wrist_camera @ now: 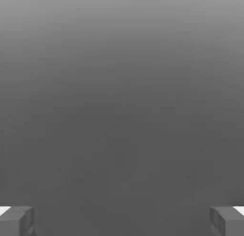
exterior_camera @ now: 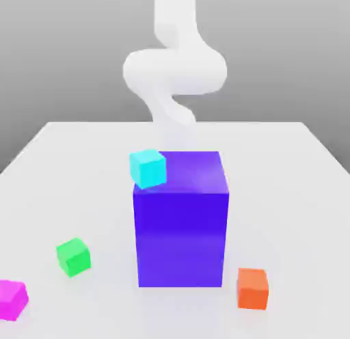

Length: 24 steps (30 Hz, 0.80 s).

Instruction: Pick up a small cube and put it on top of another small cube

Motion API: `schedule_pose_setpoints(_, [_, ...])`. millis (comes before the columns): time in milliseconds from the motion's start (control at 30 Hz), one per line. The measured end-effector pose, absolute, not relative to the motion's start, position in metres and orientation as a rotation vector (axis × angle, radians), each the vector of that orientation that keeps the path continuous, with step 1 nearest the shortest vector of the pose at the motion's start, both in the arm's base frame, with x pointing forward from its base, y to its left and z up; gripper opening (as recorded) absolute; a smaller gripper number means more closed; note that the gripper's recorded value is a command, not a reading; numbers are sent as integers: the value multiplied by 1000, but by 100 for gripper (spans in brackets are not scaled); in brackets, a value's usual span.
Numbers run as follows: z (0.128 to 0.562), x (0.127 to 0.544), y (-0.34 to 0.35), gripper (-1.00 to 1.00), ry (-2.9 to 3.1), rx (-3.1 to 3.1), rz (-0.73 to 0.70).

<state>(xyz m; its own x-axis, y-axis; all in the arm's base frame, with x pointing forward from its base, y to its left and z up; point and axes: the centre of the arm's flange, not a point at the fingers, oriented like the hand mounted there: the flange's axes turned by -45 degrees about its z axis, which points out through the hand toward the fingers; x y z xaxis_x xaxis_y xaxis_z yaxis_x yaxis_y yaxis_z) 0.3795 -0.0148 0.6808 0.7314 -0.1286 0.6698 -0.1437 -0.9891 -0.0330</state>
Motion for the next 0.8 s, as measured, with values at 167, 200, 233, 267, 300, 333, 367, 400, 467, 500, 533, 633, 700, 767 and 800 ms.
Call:
schedule_pose_setpoints(167, [610,437,-59,0,-639,2866,916])
schedule_pose_setpoints(200, [595,446,-69,0,-717,2853,877])
schedule_pose_setpoints(233, [580,454,-80,0,-794,2838,839])
schedule_pose_setpoints(267, [565,461,-91,0,-869,2821,801])
schedule_pose_setpoints(300, [549,468,-102,0,-945,2802,763])
schedule_pose_setpoints(333, [532,474,-114,0,-1020,2782,726])
schedule_pose_setpoints(367, [516,478,-126,0,-1094,2760,689])
schedule_pose_setpoints(400, [499,482,-138,0,-1167,2736,653])
schedule_pose_setpoints(467, [465,488,-161,0,-1312,2684,580])
schedule_pose_setpoints(500, [448,489,-173,0,-1383,2656,544])
schedule_pose_setpoints(533, [431,490,-185,0,-1455,2625,508])
schedule_pose_setpoints(633, [378,483,-226,0,-1685,2511,400])
schedule_pose_setpoints(700, [344,477,-247,0,-1824,2434,329])
schedule_pose_setpoints(767, [310,472,-260,0,-1947,2363,259])
schedule_pose_setpoints(800, [293,468,-267,0,-2009,2324,224])
